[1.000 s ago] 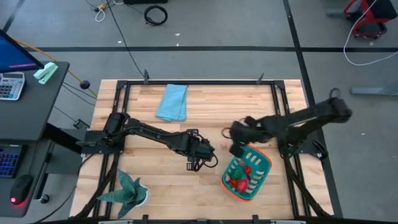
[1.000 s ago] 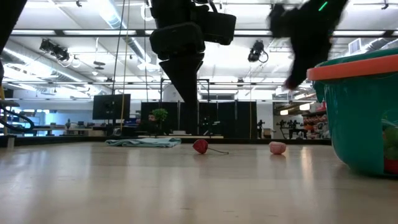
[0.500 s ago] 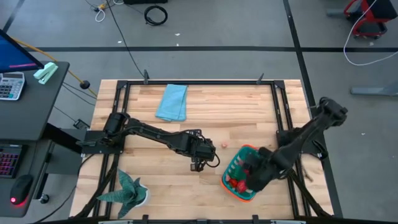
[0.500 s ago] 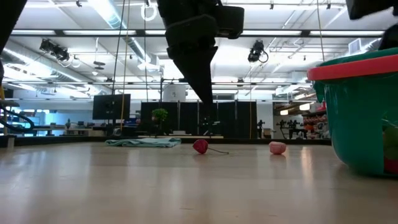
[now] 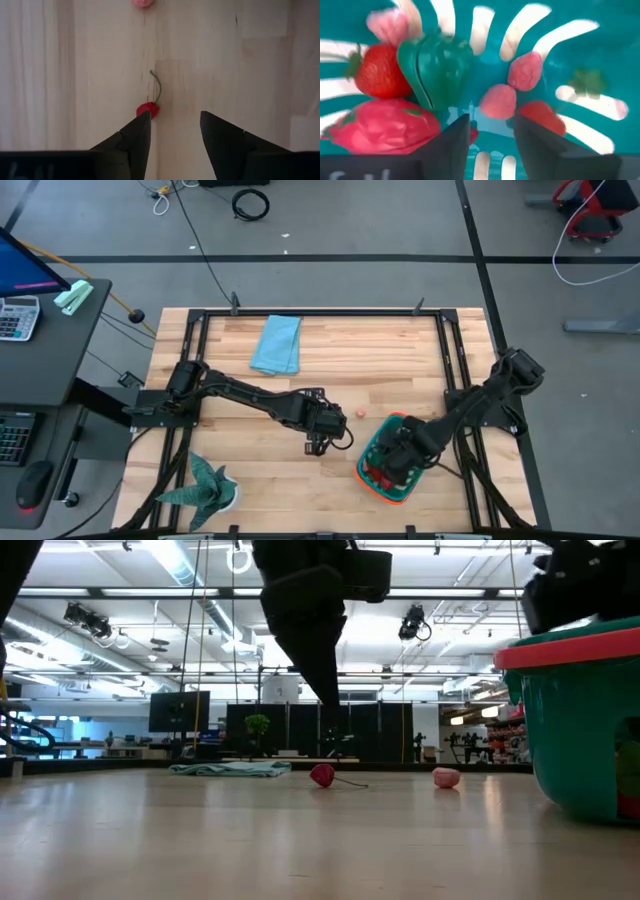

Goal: Pick and placing Produce into tupperware
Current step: Put the red cherry into the blue basket

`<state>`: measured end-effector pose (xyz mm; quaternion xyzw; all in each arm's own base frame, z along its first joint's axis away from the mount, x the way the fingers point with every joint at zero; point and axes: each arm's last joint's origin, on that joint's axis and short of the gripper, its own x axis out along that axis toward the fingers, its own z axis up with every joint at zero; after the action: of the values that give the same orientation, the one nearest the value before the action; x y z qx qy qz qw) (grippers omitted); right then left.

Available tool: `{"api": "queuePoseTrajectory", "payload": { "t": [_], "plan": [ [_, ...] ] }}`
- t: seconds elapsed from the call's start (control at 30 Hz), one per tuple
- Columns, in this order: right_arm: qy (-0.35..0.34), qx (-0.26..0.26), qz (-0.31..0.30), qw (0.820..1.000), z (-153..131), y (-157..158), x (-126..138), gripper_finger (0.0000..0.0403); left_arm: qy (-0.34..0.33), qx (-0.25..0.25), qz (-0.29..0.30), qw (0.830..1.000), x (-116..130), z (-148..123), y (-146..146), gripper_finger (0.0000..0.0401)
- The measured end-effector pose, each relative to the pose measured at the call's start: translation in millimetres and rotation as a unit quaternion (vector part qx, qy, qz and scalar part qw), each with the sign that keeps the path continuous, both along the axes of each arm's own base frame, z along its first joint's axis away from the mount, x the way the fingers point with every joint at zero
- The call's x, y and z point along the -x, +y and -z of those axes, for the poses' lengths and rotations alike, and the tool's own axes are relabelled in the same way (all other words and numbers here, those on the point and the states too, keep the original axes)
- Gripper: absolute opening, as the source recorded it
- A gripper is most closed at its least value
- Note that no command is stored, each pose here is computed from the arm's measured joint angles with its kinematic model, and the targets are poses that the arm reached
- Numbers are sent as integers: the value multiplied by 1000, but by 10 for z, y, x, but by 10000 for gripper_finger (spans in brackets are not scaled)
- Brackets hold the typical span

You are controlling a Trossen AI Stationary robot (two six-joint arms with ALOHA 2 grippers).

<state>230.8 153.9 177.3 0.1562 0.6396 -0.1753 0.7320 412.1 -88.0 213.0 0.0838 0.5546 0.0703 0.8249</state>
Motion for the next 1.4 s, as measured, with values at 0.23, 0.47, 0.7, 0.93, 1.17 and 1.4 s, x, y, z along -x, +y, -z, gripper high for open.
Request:
{"api": "queuePoseTrajectory", "payload": {
  "t": [0.23, 0.47, 0.7, 0.93, 1.17, 1.4],
  "plan": [
    [-43, -30, 5, 999, -262, -89, 47, 193, 22, -16, 21, 999, -71, 168, 74, 197],
    [-106, -43, 22, 993, -521, -130, 152, 188, 56, -41, 16, 997, -136, 411, 207, 209],
    [-139, -32, 28, 989, -624, -174, 191, 186, 64, -40, -9, 997, -147, 424, 375, 205],
    [-141, -30, 29, 989, -628, -177, 192, 185, 81, -29, -30, 996, -152, 529, 421, 207],
    [-146, -31, 26, 988, -632, -173, 185, 183, 102, -34, -15, 994, -147, 637, 368, 202],
    [-148, -32, 26, 988, -633, -170, 181, 183, 67, -101, -25, 992, -230, 608, 550, 213]
  ]
}}
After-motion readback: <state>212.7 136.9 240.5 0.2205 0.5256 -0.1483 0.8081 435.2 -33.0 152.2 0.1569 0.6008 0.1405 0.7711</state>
